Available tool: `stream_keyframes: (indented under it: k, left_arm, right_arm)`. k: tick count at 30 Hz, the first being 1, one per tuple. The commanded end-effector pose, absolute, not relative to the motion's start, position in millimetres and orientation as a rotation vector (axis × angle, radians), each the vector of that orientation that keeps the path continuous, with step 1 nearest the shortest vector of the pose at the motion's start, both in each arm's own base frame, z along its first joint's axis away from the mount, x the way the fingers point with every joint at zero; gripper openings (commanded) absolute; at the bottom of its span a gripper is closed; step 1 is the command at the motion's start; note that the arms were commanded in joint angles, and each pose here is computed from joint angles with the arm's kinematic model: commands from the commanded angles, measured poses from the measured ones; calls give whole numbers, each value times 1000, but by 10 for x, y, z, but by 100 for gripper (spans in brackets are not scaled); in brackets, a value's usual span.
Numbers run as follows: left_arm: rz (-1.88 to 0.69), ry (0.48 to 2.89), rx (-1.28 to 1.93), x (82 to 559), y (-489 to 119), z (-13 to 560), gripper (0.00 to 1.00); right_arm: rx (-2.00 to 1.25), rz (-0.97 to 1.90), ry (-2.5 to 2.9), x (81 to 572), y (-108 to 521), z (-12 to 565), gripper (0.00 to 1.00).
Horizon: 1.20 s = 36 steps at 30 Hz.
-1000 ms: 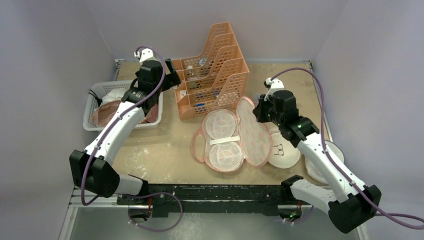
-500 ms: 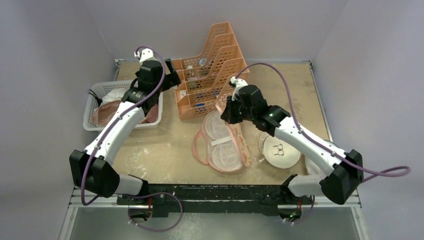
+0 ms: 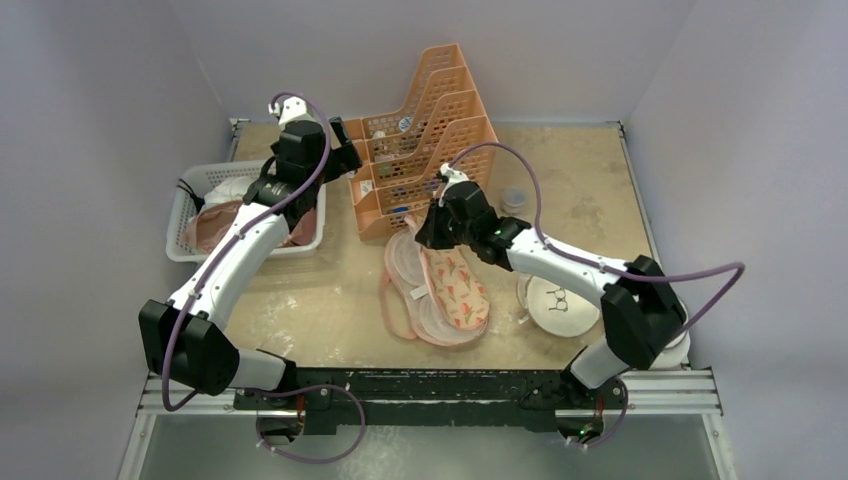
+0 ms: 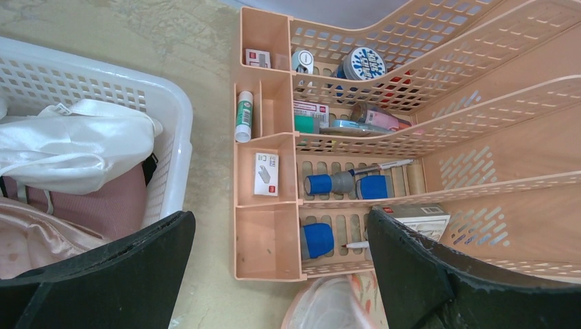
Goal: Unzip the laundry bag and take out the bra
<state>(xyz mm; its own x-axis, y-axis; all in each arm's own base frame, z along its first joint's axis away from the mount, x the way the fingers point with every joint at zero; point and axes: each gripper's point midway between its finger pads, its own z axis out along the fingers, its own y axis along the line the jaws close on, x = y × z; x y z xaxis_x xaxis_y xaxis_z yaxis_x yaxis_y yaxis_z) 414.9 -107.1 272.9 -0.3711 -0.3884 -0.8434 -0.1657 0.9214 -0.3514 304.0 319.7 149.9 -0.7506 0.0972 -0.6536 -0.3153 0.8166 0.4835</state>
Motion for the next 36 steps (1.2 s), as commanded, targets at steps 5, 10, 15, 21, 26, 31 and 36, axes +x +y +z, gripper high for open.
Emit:
stream_keyframes:
  k: [5,10,15,21,26,31,36]
  left_arm:
    - [-310,1875,-394,4195,-1142,3017,96]
    - [-312,1877,-392,4194,-1149,3008,95]
    - [-314,1882,-393,4203,-1156,2987,96]
    - [-330,1885,-388,4216,-1189,2947,97]
    - [-339,1881,-377,4230,-1208,2909,99]
    - [-345,1874,-363,4246,-1225,2865,99]
    - [-334,1867,-342,4253,-1225,2837,100]
  right_arm:
    - [-144,1050,2168,2992,3712,1497,9]
    - [-181,1112,2218,2736,3804,1161,21]
    - [-219,1101,2169,2692,3742,1301,48]
    - [-242,975,2050,2752,3470,1777,73]
    - [-205,802,2019,2857,3037,1812,91]
    - [-89,717,2009,3040,2303,1714,98]
    - [33,556,1895,3200,1402,2017,100]
